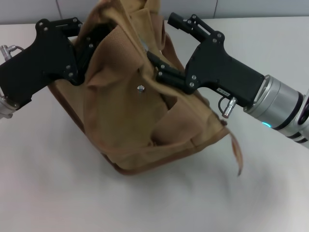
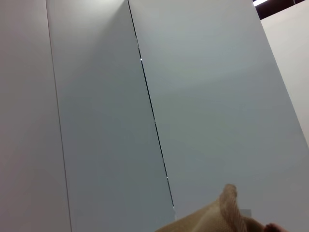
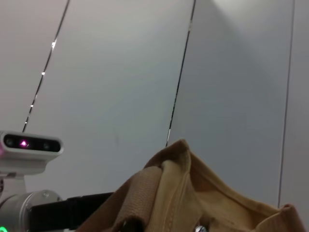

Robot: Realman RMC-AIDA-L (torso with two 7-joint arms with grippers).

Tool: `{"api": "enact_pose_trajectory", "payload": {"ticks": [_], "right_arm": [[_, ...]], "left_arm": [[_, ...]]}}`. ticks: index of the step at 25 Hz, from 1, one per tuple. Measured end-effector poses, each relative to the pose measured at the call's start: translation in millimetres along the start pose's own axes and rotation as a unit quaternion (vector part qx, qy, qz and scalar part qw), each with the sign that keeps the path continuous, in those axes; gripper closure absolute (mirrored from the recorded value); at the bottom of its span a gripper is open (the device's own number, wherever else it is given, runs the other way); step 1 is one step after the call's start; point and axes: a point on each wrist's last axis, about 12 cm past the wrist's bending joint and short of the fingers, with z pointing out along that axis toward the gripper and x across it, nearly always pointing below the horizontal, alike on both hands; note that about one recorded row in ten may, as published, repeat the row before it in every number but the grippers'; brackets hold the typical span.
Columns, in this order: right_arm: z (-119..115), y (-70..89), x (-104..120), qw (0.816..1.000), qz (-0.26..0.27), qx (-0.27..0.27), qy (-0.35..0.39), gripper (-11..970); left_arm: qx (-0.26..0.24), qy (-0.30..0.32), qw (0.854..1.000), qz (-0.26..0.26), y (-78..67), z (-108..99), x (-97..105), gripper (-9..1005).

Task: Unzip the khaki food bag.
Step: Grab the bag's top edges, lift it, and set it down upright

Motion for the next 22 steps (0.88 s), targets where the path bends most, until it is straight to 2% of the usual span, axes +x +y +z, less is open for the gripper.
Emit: {"api": "enact_pose_trajectory", "payload": {"ticks": [4,9,13,22], "right_arm": [[1,3.3,2,1.000,-0.019,0.004,0.003,122],[15,1.5,7,0.999,-0.033,0.027,0.024,125],[24,5.8,10,0.997,-0.054,0.053,0.034,128],[30,20.4,9,0.991,-0.107,0.074,0.026,325]], "left_arm": [[0.002,-0.001,1.000,0.000,0.4,2,0,916],[0.005,-0.003,1.000,0.000,1.3,5,-1,916],[0.007,-0.008,1.000,-0.002,0.2,6,-1,916],[0.008,-0.010,1.000,-0.004,-0.8,5,-1,916]]}}
